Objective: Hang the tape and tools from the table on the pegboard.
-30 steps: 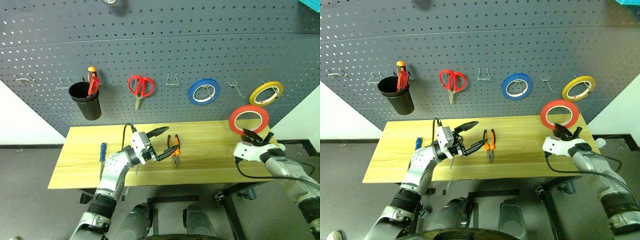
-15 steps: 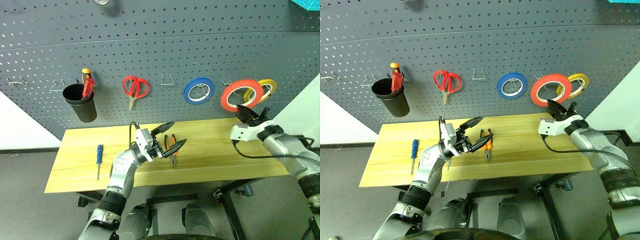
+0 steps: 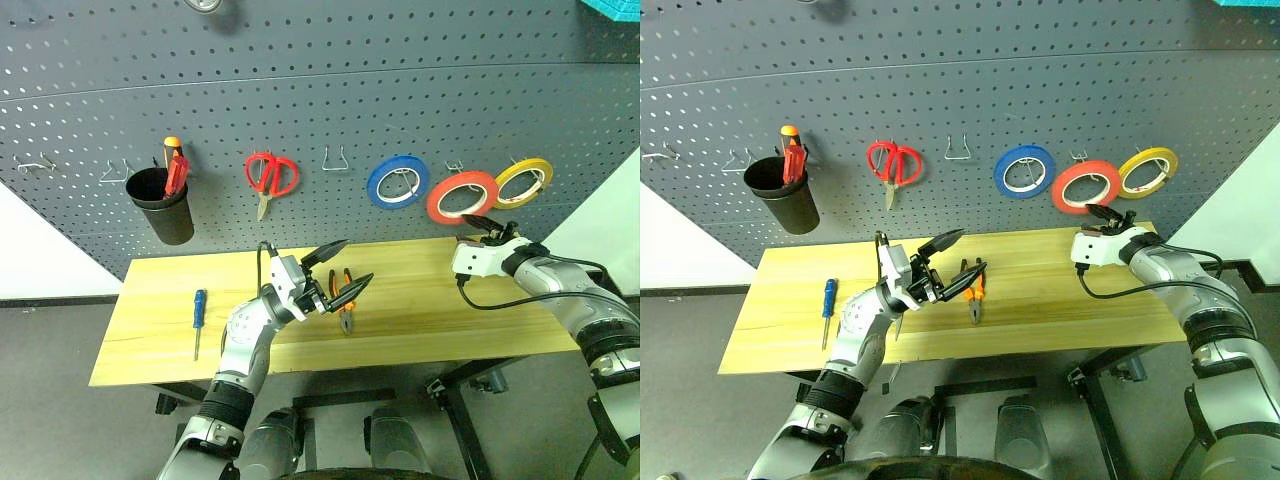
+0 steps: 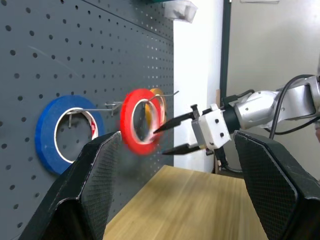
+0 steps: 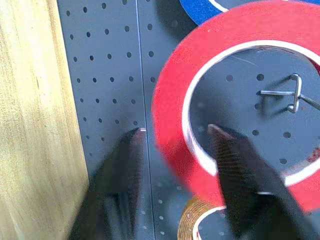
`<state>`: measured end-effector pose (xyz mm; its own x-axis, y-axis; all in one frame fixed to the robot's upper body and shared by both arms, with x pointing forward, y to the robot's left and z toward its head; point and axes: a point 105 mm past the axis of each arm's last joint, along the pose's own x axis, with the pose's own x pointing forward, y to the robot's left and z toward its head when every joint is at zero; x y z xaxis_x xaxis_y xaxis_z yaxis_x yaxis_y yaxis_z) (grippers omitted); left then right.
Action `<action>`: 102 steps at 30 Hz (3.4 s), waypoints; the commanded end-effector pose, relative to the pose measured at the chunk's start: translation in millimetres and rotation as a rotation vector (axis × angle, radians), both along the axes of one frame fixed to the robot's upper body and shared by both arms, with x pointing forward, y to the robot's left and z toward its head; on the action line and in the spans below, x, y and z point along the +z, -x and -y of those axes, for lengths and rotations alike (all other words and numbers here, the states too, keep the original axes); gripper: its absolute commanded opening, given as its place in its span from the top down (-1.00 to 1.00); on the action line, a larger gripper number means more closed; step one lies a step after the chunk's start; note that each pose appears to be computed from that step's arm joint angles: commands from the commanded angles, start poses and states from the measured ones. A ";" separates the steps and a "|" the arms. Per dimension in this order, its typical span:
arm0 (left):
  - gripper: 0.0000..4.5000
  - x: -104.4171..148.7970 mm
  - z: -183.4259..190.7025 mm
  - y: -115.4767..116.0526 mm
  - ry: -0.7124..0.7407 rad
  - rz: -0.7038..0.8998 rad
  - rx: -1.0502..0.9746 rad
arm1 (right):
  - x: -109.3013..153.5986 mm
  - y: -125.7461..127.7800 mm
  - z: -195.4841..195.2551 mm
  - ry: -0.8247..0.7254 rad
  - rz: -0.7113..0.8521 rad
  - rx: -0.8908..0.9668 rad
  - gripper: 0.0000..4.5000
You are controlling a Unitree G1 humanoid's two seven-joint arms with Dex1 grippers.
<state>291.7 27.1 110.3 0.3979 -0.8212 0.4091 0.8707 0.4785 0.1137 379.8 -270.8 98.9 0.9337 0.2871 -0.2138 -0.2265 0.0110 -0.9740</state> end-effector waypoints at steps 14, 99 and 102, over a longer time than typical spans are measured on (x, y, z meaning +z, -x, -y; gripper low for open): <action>-0.68 -65.2 -70.4 -43.0 -0.412 -0.252 0.328 | -81.2 60.2 -141.4 -0.651 -0.599 0.118 -0.57; -0.68 29.5 -116.4 1.5 0.101 0.185 0.507 | 174.6 -23.2 -246.0 -1.287 0.029 0.694 -0.03; -0.68 37.1 -112.1 6.1 0.116 0.204 0.502 | 176.5 -29.7 -243.9 -1.305 0.042 0.681 -0.03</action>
<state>290.1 142.1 133.5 0.6654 -0.4955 0.5583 0.5050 0.8496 0.1520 413.9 -26.8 247.4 0.5906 0.6560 0.4700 -0.5499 0.7534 -0.3605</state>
